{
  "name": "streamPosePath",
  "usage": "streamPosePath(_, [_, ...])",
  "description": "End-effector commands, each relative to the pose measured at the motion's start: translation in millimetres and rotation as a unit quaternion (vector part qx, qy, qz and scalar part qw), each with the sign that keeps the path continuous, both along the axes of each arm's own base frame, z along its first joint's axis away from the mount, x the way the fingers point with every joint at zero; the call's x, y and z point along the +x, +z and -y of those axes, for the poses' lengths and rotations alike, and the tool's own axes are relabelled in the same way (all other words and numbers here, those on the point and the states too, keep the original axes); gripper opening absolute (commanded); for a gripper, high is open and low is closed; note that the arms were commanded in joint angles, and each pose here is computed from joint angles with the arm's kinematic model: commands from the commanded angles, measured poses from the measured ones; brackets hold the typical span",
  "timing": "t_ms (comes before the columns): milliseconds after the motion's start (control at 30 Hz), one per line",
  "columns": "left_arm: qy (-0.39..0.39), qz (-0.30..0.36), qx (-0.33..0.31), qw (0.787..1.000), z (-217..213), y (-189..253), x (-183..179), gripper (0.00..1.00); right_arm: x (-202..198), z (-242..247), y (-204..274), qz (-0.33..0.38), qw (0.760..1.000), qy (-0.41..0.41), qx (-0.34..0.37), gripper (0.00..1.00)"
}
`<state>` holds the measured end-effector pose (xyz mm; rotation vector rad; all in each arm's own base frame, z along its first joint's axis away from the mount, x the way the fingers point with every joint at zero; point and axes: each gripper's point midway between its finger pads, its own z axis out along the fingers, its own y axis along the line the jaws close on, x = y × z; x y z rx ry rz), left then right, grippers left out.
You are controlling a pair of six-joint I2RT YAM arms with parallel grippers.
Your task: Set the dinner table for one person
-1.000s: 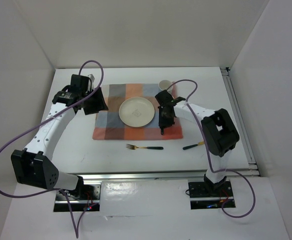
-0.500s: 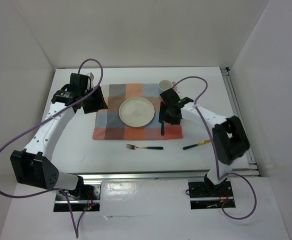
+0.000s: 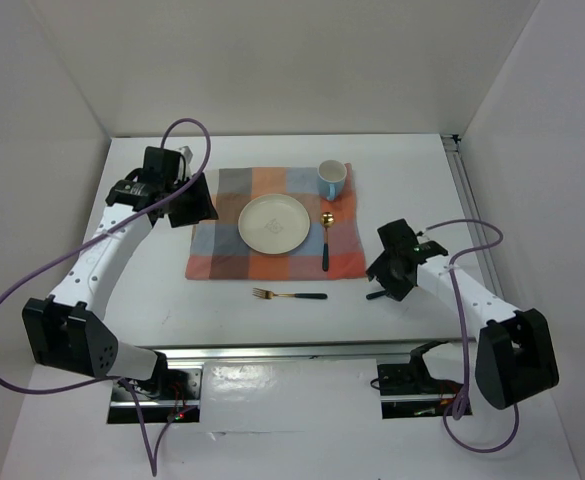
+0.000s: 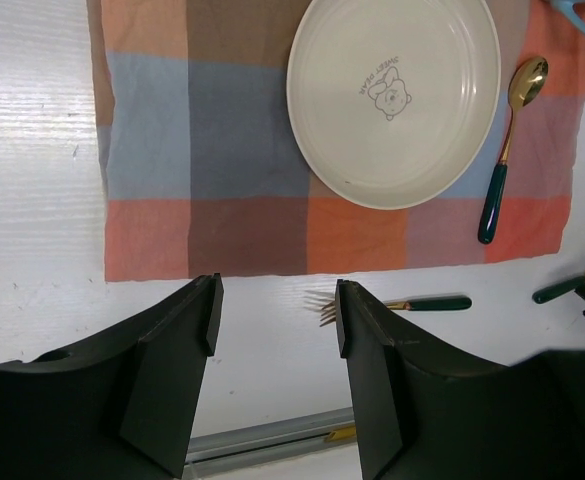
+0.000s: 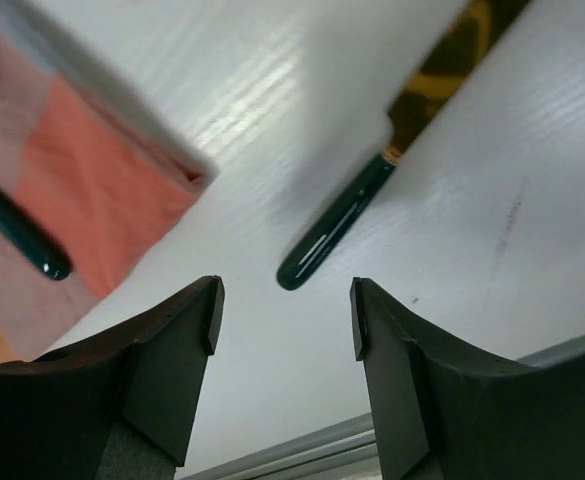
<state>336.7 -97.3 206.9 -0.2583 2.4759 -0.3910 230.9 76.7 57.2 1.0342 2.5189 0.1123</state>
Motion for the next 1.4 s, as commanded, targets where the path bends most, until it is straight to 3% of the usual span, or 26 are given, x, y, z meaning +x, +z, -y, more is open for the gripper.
streamPosePath(0, [-0.012,0.021,-0.006,1.0,5,10,10,0.66,0,9,-6,-0.007,0.998,-0.067,0.013,0.64])
streamPosePath(100, [-0.012,0.021,-0.006,1.0,5,10,10,0.66,3,15,-20,-0.023,0.997,-0.074,0.006,0.54])
streamPosePath(433, [-0.012,0.012,-0.005,1.0,5,3,7,0.66,11,16,-51,-0.052,0.996,-0.073,0.008,0.54])
streamPosePath(533, [-0.012,0.012,-0.005,1.0,5,3,7,0.66,11,20,-53,-0.054,0.995,-0.079,0.001,0.25])
streamPosePath(667, [-0.012,0.016,-0.006,1.0,5,7,8,0.66,26,29,-30,-0.015,0.997,-0.077,-0.022,0.06])
streamPosePath(767, [-0.008,0.015,-0.008,1.0,6,7,8,0.66,45,26,4,0.045,0.996,-0.03,-0.072,0.06])
streamPosePath(867, [-0.016,0.015,-0.012,1.0,10,7,7,0.66,72,4,31,0.084,0.989,0.09,-0.085,0.03])
streamPosePath(967, [-0.012,0.009,-0.014,1.0,10,4,5,0.66,88,-31,42,0.087,0.969,0.215,-0.085,0.01])
streamPosePath(1067, [-0.005,0.009,-0.013,1.0,9,4,4,0.66,97,-57,36,0.07,0.954,0.28,-0.086,0.01])
streamPosePath(1367, [-0.007,0.014,-0.011,1.0,10,7,2,0.66,123,-95,-3,0.037,0.928,0.361,-0.084,0.04])
